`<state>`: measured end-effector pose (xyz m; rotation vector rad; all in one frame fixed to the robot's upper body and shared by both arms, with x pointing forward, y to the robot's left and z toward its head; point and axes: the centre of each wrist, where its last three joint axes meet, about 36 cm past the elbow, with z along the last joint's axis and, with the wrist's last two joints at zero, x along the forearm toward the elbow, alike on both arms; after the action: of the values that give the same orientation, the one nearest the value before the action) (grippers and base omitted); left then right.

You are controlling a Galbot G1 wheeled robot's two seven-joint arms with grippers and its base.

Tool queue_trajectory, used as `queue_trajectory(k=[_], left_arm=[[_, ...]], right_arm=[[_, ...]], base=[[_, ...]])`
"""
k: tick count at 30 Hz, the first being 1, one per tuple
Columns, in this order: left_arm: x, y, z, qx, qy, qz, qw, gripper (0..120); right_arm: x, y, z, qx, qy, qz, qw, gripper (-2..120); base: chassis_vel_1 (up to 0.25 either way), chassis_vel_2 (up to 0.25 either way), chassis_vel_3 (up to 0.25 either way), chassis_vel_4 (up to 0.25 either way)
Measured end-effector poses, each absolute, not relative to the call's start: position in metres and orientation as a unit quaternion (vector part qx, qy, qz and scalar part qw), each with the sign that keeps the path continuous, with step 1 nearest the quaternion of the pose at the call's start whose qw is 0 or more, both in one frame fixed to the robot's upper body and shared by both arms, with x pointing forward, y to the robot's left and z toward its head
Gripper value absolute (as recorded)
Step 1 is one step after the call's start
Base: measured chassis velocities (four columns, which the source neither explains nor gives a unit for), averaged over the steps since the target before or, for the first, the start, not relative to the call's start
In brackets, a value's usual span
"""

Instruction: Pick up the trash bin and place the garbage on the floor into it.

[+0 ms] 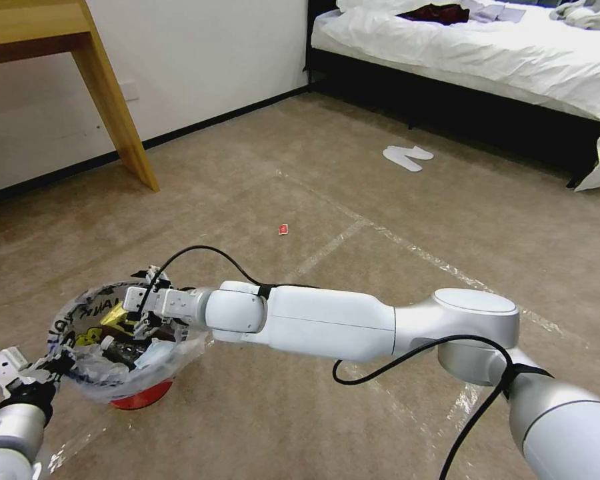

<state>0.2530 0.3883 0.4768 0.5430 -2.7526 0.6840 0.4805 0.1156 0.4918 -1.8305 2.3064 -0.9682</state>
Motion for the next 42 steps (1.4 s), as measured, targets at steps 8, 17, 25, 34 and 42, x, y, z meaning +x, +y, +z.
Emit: queue_trajectory(k=[8,17,25,34,42], left_arm=[[0.253,0.388,0.476,0.187,-0.945,0.235,0.128,5],[0.254,0.39,0.476,0.189,-0.945,0.234,0.128,5],[0.254,0.392,0.476,0.191,-0.945,0.234,0.127,5],[0.254,0.391,0.475,0.192,-0.944,0.237,0.125,5],[0.253,0.388,0.476,0.188,-0.945,0.239,0.121,5]], right_arm=[[0.477,0.113,0.485,-0.577,0.76,-0.299,-0.001,100],[0.481,0.114,0.488,-0.582,0.772,-0.256,0.004,99],[0.486,0.107,0.492,-0.584,0.77,-0.256,0.01,100],[0.503,0.109,0.507,-0.624,0.703,-0.332,0.075,100],[0.516,0.125,0.525,-0.607,0.683,-0.395,0.094,100]], base=[[0.0,0.0,0.0,0.0],[0.0,0.0,0.0,0.0],[0.0,0.0,0.0,0.0],[0.0,0.0,0.0,0.0],[0.0,0.0,0.0,0.0]])
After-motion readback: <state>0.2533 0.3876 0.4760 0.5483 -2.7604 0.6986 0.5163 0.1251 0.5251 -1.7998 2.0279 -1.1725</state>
